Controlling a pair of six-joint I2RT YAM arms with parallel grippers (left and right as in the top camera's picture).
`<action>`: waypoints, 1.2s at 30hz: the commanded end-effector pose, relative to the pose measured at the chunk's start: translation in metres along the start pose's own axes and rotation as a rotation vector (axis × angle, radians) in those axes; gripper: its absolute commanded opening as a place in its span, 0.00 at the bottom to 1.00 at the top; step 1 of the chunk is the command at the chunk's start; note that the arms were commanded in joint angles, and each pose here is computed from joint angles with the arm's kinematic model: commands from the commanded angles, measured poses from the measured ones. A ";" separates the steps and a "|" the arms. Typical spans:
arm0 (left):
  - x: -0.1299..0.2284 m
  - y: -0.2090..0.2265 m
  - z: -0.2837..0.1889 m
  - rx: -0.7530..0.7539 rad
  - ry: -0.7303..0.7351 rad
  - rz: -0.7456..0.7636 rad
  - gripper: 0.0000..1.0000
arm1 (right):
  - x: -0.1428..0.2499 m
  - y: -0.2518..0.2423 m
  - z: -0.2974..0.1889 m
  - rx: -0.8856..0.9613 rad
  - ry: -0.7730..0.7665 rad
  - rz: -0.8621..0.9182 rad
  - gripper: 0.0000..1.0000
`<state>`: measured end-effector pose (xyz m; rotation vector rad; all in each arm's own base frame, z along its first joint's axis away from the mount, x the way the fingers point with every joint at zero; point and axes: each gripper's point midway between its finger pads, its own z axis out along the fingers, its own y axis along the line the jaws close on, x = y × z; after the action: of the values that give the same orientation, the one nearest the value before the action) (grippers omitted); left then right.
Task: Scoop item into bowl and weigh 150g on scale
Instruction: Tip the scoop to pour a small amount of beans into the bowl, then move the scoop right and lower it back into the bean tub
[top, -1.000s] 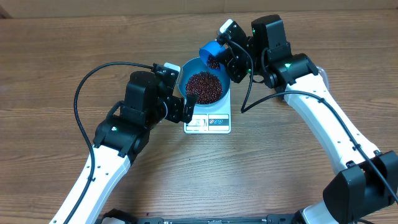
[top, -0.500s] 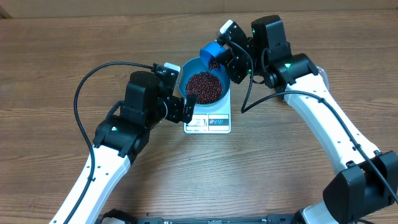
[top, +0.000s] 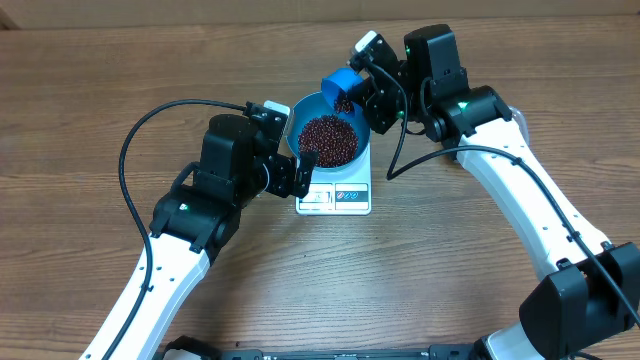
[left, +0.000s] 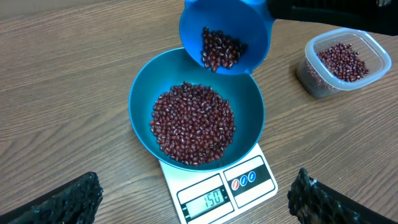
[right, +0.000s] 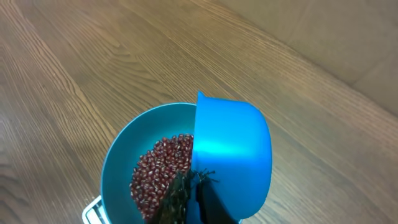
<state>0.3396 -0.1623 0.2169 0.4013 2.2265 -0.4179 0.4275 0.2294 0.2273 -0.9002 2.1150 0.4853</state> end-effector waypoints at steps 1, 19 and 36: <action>-0.010 -0.003 -0.003 0.010 -0.021 0.034 0.99 | -0.017 0.000 -0.013 0.007 -0.047 0.083 0.04; -0.010 -0.003 -0.003 0.010 -0.020 0.034 0.99 | -0.037 -0.006 -0.033 -0.195 -0.149 0.510 0.04; -0.010 -0.003 -0.003 0.011 -0.021 0.033 1.00 | -0.012 -0.087 -0.091 -0.229 -0.233 0.719 0.04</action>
<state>0.3396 -0.1623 0.2169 0.4013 2.2265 -0.4179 0.4531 0.1372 0.2679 -0.1517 2.1968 1.1252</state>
